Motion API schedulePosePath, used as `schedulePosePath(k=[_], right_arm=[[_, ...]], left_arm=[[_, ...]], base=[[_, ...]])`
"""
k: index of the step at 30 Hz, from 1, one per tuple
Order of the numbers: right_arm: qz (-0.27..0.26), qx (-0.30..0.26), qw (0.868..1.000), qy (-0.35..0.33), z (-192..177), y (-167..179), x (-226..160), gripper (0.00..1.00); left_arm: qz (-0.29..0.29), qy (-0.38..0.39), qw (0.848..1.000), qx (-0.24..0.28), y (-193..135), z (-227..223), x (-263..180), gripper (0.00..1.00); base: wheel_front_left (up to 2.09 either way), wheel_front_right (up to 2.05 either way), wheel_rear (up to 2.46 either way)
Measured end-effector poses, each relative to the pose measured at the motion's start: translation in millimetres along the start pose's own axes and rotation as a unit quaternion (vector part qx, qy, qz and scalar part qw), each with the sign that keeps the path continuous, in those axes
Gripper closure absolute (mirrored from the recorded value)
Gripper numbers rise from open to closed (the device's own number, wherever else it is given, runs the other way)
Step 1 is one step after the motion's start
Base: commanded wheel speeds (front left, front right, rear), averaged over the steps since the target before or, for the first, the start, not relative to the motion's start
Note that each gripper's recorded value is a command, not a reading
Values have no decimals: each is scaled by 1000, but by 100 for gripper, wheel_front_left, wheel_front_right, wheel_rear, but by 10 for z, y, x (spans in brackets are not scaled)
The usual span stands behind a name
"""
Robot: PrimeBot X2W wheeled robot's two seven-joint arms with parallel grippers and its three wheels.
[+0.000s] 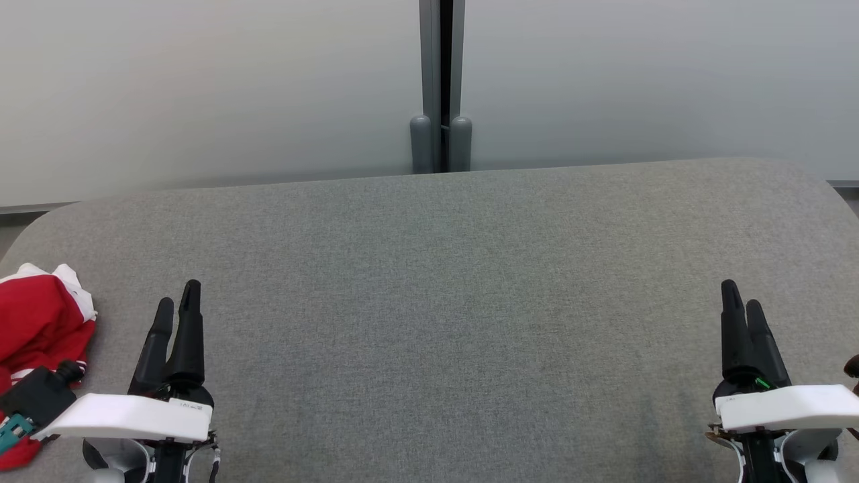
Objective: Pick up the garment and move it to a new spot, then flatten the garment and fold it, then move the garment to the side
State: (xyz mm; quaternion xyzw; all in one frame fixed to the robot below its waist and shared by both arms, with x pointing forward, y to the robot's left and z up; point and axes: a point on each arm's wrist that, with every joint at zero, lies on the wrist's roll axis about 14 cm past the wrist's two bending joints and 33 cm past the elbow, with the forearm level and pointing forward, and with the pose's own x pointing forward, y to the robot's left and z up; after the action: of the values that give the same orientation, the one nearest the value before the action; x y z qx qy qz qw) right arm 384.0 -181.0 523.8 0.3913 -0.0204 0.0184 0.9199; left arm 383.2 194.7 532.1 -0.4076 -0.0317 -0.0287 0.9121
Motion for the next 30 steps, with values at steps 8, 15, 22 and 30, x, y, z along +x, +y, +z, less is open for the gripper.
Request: schedulePosePath(k=[8,15,22,30], right_arm=[[6,-70,998,8,-30,23,-41,0],[8,-122,992,17,-69,21,-77,0],[12,-168,986,19,-83,24,-108,0],[21,-217,976,32,-186,39,-173,0]], left_arm=[[-4,5,997,74,8,-21,-52,0],[-9,11,991,134,15,-54,-95,0],[-17,18,983,181,0,-122,-134,0],[-17,24,972,232,30,-178,-192,0]], base=[[0,0,0],[0,0,0],[0,0,0],[0,0,0]])
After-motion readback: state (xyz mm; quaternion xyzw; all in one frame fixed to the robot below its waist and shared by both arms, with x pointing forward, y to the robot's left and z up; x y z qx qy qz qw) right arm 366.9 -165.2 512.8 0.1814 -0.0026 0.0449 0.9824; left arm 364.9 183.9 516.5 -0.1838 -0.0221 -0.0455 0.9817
